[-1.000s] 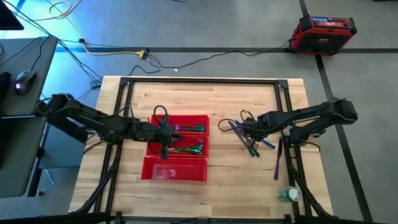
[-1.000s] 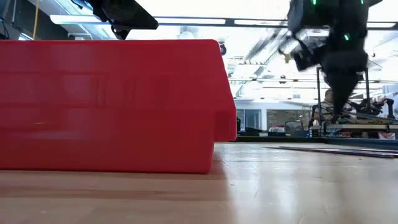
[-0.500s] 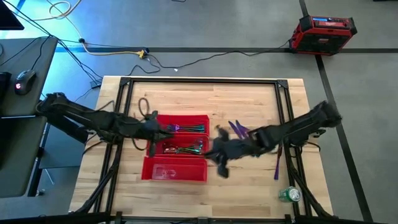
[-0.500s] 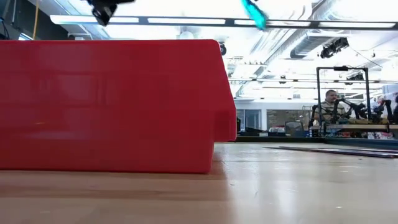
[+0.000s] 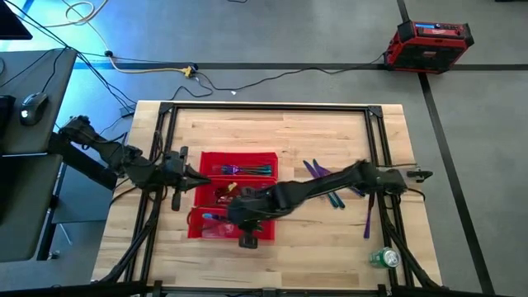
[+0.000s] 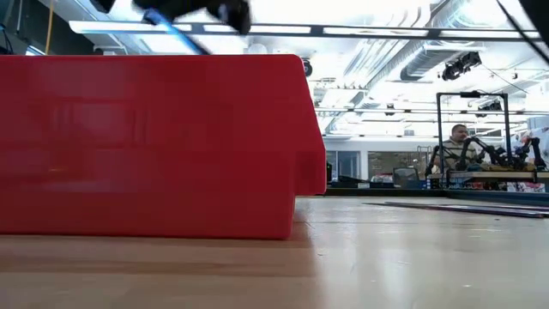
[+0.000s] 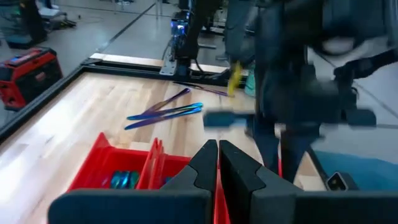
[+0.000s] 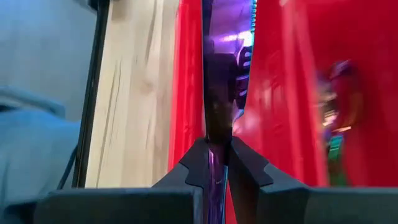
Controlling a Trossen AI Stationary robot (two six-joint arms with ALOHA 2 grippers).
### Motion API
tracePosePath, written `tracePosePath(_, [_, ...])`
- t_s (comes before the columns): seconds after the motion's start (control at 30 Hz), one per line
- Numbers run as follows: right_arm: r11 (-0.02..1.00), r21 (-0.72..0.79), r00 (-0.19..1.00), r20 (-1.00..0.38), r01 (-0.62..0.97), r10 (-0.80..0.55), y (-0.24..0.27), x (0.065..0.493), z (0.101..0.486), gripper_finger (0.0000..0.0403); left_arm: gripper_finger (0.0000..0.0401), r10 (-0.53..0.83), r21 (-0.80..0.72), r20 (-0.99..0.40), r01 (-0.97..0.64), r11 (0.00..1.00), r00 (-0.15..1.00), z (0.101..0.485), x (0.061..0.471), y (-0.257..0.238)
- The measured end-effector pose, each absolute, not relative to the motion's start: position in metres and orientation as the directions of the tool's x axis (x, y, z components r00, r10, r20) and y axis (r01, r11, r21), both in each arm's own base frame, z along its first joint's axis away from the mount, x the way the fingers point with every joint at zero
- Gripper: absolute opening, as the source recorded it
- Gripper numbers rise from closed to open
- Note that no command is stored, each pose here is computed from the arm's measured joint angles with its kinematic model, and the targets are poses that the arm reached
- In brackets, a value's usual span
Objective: Sort silverware
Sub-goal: Put the purple table knife into the bottom red bin
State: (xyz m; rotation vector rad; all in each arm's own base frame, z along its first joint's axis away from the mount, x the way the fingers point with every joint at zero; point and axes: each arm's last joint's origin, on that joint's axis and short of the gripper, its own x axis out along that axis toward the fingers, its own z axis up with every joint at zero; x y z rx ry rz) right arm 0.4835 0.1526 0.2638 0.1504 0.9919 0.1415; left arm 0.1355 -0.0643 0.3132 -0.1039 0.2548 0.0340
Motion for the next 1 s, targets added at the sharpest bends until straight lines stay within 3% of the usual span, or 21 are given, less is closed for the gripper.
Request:
tracePosePath(0.17, [0.964,0.262,0.445,-0.857,-0.057,0.259,0.149,0.493,0.231,0.0017,0.0000,0.026,-0.086,-0.258,-0.049,0.995,0.966,0.312,0.135,-0.067])
tracePosePath(0.57, [0.977,0.214,0.361,-0.911,0.001,0.199,0.124,0.492,0.197,0.0031,0.0000,0.056,-0.075,-0.256,-0.077,0.994,0.965,0.312,0.134,-0.066])
tracePosePath(1.0, [0.979,0.196,0.415,-0.887,-0.056,0.202,0.116,0.499,0.200,0.0076,0.0000,0.056,-0.070,-0.261,-0.077,0.995,0.964,0.311,0.134,-0.066])
